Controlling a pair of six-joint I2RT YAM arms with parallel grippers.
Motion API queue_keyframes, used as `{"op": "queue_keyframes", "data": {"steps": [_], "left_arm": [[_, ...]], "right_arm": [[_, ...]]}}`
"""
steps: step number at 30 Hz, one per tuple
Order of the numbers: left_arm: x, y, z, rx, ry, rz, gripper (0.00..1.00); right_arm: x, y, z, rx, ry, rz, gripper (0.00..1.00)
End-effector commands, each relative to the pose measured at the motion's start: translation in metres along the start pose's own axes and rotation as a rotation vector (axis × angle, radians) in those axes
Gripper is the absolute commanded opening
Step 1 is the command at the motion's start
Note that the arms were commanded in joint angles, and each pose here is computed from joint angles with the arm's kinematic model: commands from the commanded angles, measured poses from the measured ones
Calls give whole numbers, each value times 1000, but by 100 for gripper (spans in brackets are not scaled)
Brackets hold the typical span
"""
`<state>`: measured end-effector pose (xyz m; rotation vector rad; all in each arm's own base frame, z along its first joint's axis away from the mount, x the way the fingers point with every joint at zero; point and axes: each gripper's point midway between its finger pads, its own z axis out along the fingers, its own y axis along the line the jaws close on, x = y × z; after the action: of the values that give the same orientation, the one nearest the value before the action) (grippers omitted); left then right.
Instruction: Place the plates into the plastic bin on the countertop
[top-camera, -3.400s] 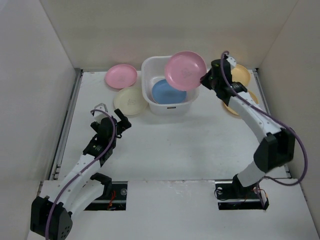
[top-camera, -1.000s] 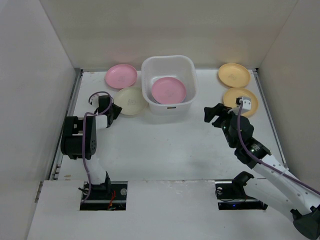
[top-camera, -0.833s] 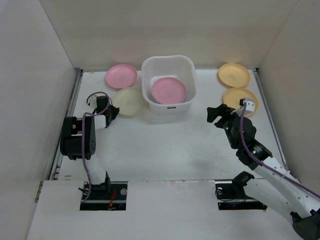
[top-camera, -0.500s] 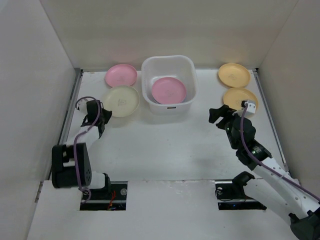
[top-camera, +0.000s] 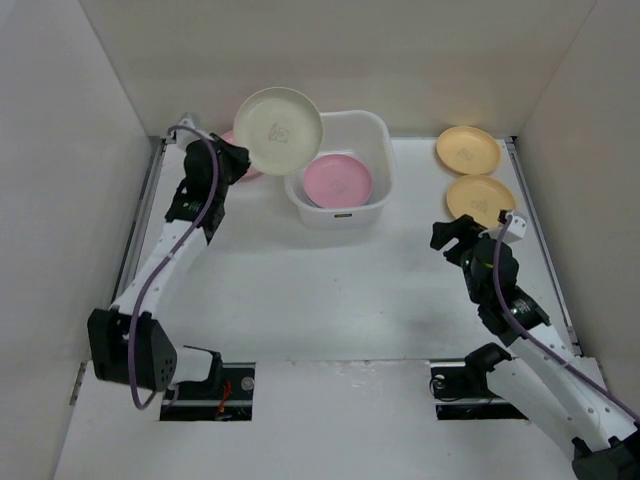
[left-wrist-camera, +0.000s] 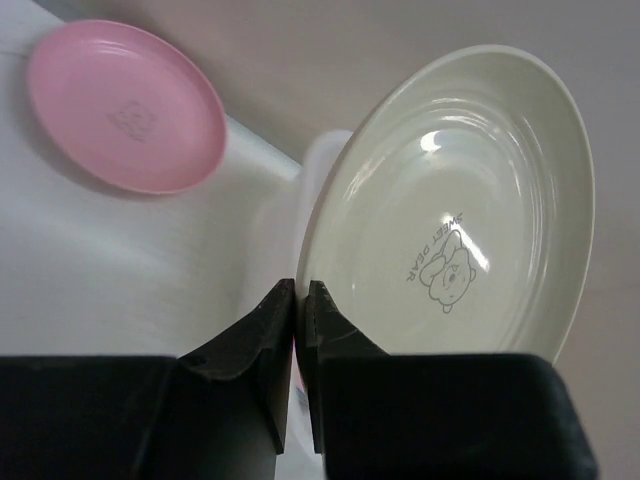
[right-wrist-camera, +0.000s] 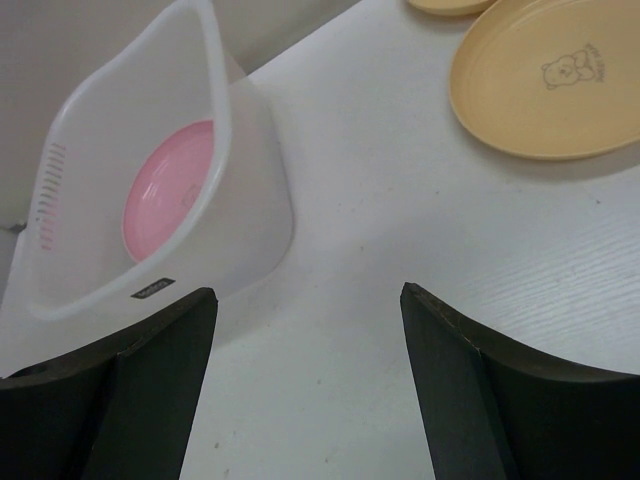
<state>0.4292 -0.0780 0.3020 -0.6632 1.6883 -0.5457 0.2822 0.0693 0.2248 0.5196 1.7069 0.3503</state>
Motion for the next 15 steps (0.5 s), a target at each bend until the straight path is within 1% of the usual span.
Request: {"op": "queue_keyframes", "data": {"steps": [1,4,7,12,15], "left_arm": [[16,-33,21,48,30,77,6],[34,-55,44,76,70,107,6],[60,-73,65,99,126,146,6],[105,-87,98,103,202,221,6],[124,-94,116,107,233,263,6]], "right_arm": [[-8,-23,-6,86,-30,38,80],[-10,-43,-8,154,-36,54,80],[-13,-58,-10,199,-53,95,80],[-16,-64,-13,214,-65,106,80],[-17,-66,-12,225,-70,109,80]]}}
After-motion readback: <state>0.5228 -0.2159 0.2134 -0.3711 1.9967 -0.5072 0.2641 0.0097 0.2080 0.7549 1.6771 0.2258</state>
